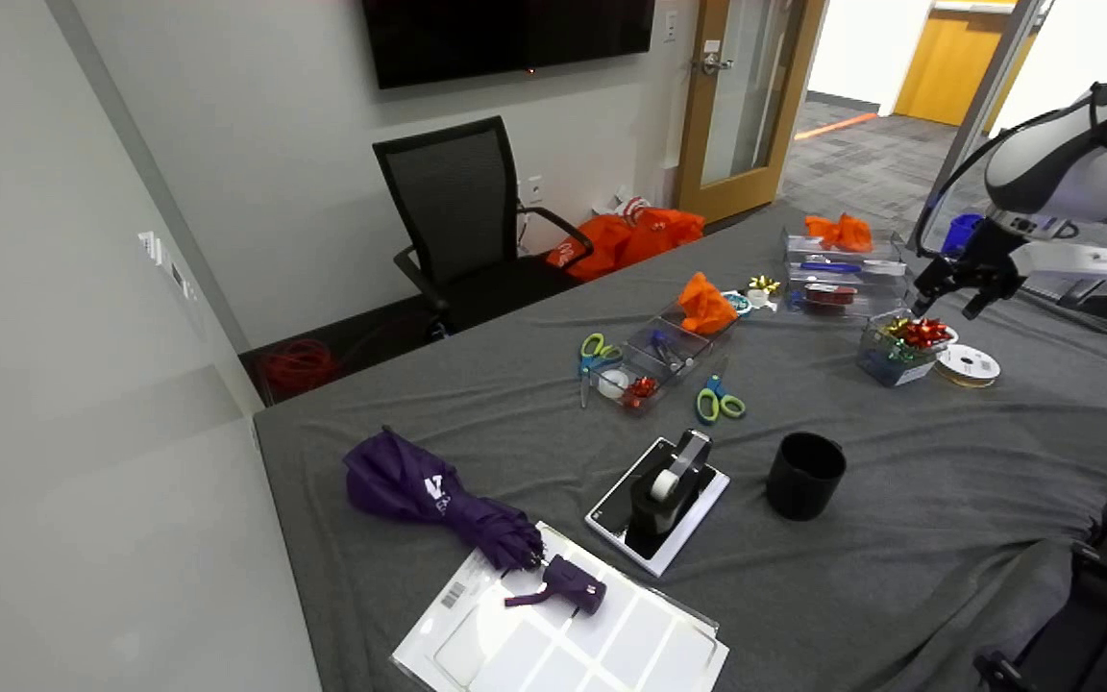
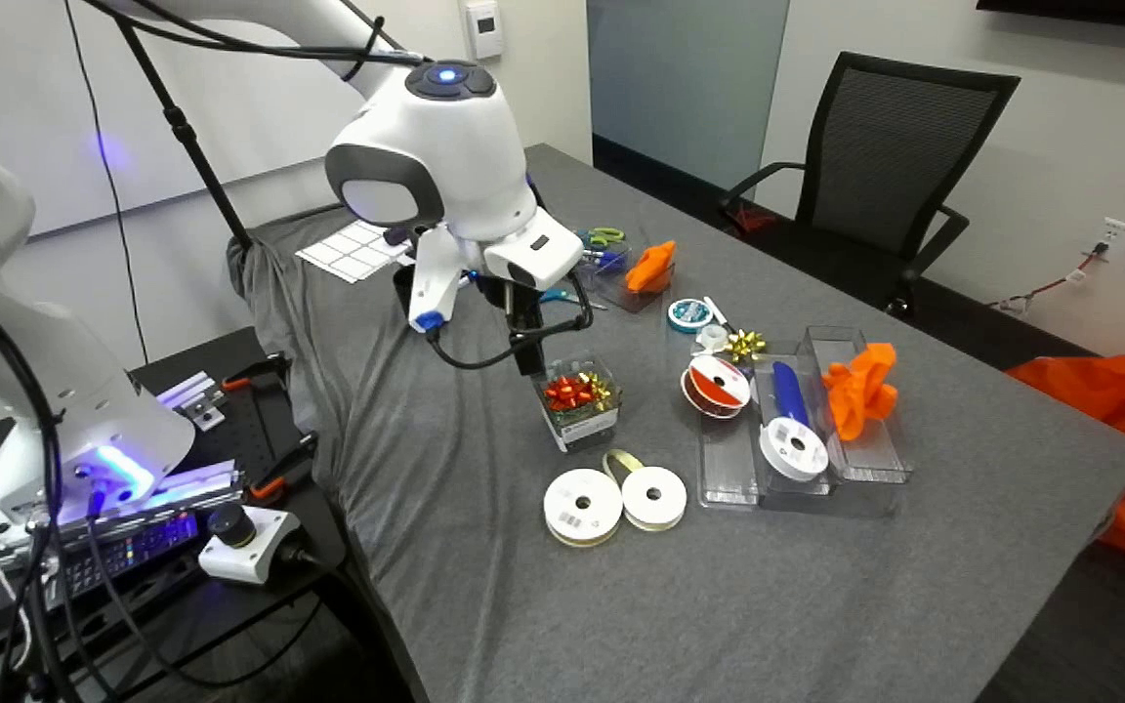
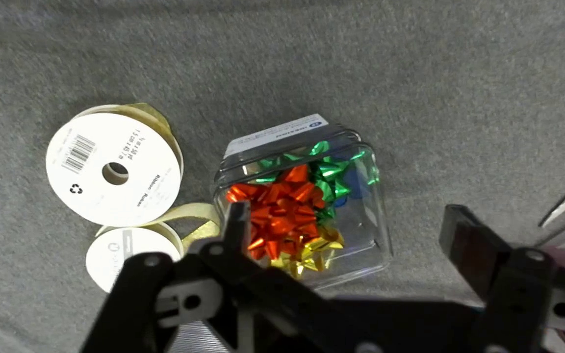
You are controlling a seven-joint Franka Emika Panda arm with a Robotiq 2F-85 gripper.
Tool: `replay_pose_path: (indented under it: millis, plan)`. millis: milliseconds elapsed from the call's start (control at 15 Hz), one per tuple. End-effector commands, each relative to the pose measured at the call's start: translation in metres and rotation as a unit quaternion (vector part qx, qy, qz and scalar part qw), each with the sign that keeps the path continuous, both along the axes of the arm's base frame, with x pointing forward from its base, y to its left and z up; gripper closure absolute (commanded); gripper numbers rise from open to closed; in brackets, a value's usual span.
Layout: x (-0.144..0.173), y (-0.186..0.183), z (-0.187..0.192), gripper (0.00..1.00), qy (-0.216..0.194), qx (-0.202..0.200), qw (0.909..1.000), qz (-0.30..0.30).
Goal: Move the decoration to the clear object on the left
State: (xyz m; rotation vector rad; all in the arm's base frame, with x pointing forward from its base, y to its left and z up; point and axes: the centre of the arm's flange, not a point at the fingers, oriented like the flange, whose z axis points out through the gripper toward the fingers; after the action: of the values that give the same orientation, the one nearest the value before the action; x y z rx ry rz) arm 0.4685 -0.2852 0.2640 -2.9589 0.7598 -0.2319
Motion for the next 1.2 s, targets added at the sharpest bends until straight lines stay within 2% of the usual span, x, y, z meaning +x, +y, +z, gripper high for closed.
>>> replay_pose_path:
  millis: [0, 333, 400, 467, 1133]
  plan:
    - [0.010, -0.024, -0.022, 0.00, 0.001, -0.004, 0.9996, -0.030]
    - [0.013, -0.035, -0.038, 0.00, 0.002, -0.014, 0.9981, -0.060]
    - [0.013, -0.035, -0.040, 0.22, 0.004, -0.014, 0.9978, -0.064]
    - [0.015, -0.035, -0.042, 0.26, 0.004, -0.017, 0.9976, -0.067]
    - [0.021, -0.036, -0.052, 0.97, 0.005, -0.030, 0.9956, -0.089]
